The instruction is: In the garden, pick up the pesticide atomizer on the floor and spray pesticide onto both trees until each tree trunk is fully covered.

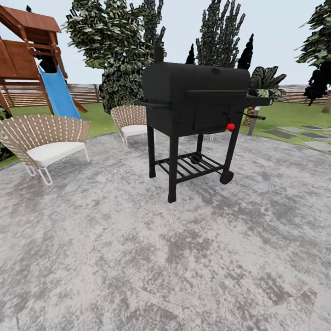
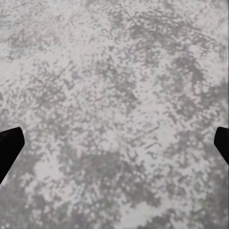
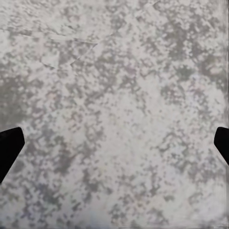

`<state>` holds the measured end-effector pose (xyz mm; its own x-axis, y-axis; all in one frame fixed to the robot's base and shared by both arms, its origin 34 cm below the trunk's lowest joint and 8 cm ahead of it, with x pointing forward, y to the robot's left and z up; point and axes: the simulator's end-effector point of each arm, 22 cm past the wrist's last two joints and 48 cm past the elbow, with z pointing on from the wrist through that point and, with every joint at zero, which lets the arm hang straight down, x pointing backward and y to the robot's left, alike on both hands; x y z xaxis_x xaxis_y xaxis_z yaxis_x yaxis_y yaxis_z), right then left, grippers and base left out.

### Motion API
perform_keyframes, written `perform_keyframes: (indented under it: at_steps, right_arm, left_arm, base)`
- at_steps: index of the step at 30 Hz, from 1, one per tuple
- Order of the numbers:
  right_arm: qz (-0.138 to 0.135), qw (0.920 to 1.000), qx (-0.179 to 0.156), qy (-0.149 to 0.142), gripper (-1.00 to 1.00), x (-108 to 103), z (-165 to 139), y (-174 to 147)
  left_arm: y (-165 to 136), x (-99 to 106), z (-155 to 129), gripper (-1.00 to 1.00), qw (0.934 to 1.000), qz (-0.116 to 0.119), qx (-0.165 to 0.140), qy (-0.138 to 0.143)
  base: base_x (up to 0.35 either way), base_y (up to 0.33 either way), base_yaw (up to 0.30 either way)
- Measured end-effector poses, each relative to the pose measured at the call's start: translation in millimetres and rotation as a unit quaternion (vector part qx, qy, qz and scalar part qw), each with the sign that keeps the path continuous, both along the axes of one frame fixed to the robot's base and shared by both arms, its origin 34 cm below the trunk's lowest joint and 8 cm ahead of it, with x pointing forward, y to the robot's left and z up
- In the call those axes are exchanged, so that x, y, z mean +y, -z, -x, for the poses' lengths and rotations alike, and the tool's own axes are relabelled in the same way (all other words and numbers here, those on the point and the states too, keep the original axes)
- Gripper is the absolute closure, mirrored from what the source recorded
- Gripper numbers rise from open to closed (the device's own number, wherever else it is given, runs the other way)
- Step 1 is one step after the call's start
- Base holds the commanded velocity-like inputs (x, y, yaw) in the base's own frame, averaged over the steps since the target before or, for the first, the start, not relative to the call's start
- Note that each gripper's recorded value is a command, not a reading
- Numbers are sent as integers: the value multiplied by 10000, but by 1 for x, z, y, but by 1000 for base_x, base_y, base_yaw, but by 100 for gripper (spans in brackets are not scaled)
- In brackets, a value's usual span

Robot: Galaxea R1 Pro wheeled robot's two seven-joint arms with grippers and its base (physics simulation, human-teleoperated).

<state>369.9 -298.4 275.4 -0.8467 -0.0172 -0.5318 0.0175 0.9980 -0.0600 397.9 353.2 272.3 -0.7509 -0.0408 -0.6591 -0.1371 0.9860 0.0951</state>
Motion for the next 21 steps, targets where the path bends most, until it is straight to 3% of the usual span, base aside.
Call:
perform_keyframes:
  at_steps: [21]
  right_arm:
    - [12,10000,0,9,-100,-1,0,0]
  left_arm:
    - [1,0,1,-100,9999,91,4,-103]
  base:
    - [1,1,-298]
